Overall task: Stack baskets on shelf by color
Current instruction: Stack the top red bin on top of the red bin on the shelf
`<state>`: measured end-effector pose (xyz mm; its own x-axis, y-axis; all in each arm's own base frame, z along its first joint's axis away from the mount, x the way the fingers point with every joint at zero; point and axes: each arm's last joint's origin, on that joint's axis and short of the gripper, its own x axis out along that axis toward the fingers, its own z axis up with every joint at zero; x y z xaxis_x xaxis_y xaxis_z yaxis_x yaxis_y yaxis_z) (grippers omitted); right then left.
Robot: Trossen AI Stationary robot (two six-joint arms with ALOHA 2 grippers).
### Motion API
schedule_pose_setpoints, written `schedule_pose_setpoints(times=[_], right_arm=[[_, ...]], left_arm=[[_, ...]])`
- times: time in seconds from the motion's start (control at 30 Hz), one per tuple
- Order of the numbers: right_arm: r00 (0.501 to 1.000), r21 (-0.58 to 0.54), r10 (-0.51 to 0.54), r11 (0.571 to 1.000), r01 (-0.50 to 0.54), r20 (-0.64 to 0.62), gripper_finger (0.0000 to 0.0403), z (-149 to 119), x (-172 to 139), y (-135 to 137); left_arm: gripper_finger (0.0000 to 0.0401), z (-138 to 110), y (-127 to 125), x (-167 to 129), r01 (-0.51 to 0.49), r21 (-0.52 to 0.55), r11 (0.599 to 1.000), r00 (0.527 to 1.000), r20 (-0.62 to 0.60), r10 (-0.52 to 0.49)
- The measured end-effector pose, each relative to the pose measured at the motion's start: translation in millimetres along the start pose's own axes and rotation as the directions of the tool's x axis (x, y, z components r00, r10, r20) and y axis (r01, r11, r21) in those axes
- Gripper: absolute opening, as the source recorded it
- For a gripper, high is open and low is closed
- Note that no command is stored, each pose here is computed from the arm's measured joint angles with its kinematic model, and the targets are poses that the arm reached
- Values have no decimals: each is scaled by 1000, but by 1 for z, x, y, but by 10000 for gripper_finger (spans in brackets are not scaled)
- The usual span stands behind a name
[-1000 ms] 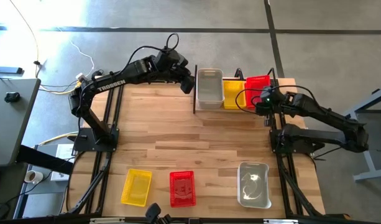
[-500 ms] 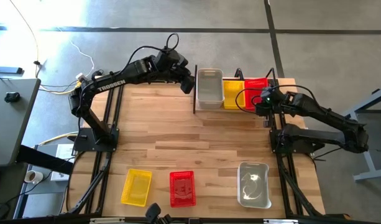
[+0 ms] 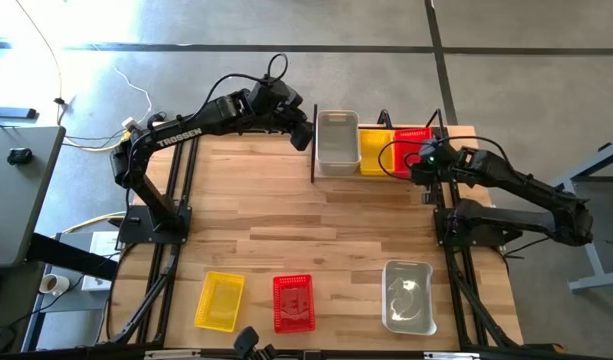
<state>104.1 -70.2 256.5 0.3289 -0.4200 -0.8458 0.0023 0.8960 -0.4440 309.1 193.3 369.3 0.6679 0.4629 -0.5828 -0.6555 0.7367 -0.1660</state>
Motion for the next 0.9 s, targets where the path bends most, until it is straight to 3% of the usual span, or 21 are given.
schedule_pose_setpoints(times=[0.23, 0.5, 0.67, 0.9], right_arm=[[999, -3, -42, 999, 42, -32, 68, -1, 0, -1], [994, 11, -85, 996, 86, -65, 74, -2, 0, -3], [1000, 109, -12, 994, 14, -17, 74, 1, 1, -1], [997, 244, -17, 969, 34, -73, 74, 3, 8, -3]], left_arm=[[117, 0, 0, 0, 0, 0, 1000, 1000, 0, 0], [117, 0, 0, 0, 0, 0, 1000, 1000, 0, 0], [117, 0, 0, 0, -1, 0, 1000, 1000, -1, 1], [117, 0, 0, 0, -1, 3, 1000, 1000, -1, 1]])
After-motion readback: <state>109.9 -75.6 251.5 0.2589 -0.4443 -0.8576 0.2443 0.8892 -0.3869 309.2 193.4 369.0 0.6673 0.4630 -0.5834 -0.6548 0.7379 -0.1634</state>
